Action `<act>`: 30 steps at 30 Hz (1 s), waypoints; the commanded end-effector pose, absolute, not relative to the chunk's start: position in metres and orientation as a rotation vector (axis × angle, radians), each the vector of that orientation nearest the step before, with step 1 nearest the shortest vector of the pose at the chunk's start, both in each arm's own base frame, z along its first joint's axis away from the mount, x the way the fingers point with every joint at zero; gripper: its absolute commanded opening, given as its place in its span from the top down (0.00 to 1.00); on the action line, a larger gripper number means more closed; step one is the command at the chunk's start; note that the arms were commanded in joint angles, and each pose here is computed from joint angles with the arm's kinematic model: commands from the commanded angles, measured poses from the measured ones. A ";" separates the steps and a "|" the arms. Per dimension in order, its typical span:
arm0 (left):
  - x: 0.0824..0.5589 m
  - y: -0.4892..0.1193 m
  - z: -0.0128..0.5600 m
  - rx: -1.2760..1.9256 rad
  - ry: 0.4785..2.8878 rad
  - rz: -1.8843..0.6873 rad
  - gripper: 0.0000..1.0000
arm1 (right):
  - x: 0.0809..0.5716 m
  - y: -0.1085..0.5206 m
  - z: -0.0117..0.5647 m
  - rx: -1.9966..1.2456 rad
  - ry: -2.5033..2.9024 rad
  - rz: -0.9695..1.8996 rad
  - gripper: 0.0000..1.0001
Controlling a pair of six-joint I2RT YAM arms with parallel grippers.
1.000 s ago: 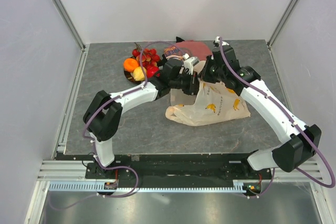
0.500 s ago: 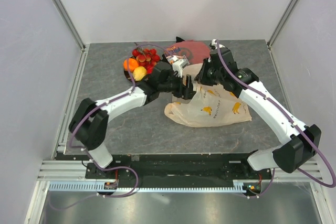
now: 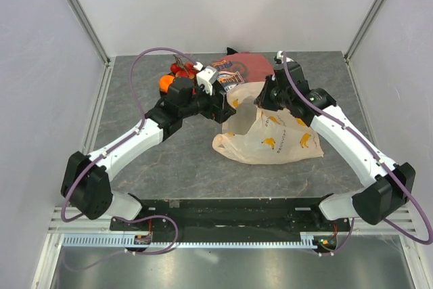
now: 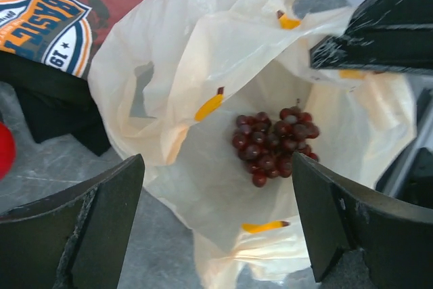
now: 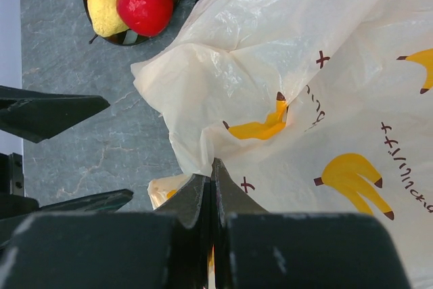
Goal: Place the fruits into the plastic bag
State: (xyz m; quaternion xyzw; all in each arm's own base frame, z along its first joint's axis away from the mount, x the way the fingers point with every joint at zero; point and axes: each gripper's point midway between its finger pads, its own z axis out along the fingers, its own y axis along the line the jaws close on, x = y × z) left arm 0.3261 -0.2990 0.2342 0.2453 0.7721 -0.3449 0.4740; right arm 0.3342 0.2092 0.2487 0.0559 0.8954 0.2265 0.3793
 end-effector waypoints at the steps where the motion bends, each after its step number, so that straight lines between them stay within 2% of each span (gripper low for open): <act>1: 0.351 -0.299 0.226 0.704 1.818 -0.693 0.04 | 0.335 0.202 0.261 0.150 2.237 0.574 1.00; 11: 0.392 -0.331 0.204 0.706 1.813 -0.713 0.02 | 0.334 0.197 0.256 0.160 2.263 0.549 1.00; 13: 0.397 -0.339 0.203 0.706 1.807 -0.740 0.05 | 0.335 0.197 0.253 0.157 2.271 0.541 1.00; 15: 0.397 -0.347 0.200 0.724 1.813 -0.785 0.22 | 0.336 0.195 0.251 0.154 2.276 0.527 1.00; 16: 0.396 -0.349 0.200 0.723 1.811 -0.804 0.39 | 0.338 0.192 0.248 0.158 2.283 0.507 1.00; 17: 0.395 -0.350 0.202 0.722 1.806 -0.816 0.70 | 0.339 0.190 0.247 0.146 2.286 0.488 1.00; 20: 0.386 -0.349 0.201 0.736 1.816 -0.841 0.98 | 0.347 0.186 0.242 0.130 2.296 0.448 1.00; 25: 0.352 -0.342 0.219 0.746 1.864 -0.969 0.98 | 0.368 0.188 0.240 0.062 2.295 0.378 1.00; 30: 0.286 -0.345 0.254 0.732 1.900 -1.306 0.98 | 0.395 0.185 0.241 0.003 2.272 0.275 0.97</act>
